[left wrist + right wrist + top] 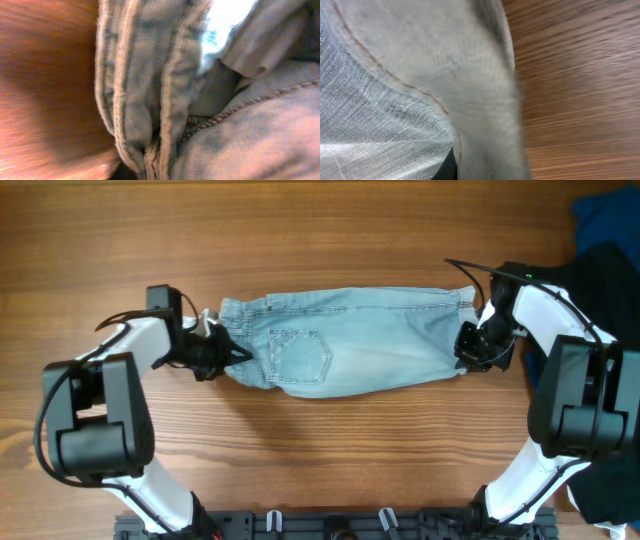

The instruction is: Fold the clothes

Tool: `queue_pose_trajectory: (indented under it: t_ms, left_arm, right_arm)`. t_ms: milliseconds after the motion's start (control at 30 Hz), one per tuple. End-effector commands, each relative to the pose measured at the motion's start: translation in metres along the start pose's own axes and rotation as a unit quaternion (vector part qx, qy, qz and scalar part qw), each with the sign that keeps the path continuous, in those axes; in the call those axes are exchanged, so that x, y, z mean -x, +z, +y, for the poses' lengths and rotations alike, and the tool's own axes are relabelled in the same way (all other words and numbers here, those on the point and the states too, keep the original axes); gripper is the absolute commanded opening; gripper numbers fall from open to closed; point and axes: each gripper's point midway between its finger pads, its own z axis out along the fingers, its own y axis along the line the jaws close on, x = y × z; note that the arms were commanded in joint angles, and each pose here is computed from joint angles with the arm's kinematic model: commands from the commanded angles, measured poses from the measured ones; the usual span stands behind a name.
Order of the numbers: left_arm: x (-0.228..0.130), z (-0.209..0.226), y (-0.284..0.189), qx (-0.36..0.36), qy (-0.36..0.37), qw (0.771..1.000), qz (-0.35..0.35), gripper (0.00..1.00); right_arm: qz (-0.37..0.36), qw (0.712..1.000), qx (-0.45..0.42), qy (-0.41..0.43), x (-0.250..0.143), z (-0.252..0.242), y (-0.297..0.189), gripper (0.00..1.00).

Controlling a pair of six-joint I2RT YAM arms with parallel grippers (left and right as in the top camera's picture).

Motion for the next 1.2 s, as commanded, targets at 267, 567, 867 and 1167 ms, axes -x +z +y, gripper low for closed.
queue_pose_trajectory:
  t_ms: [267,567,867,1167]
  left_arm:
    - [0.026,0.086,-0.043,0.078,-0.119,0.987,-0.071,1.00]
    - [0.055,0.047,-0.039,0.006,0.000,0.994,-0.112,1.00]
    - [0.046,0.005,-0.022,-0.044,0.098,0.990,-0.091,1.00]
    - [0.050,-0.017,-0.037,-0.128,0.103,0.982,-0.097,1.00]
  right_arm:
    - [-0.012,0.999,-0.037,-0.001,0.002,-0.019,-0.003,0.05]
    - [-0.013,0.999,-0.037,-0.001,0.002,-0.018,-0.003,0.05]
    - [-0.012,0.999,-0.037,-0.001,0.002,-0.019,-0.003,0.06]
    - [-0.012,0.999,-0.037,-0.001,0.002,-0.019,-0.003,0.06]
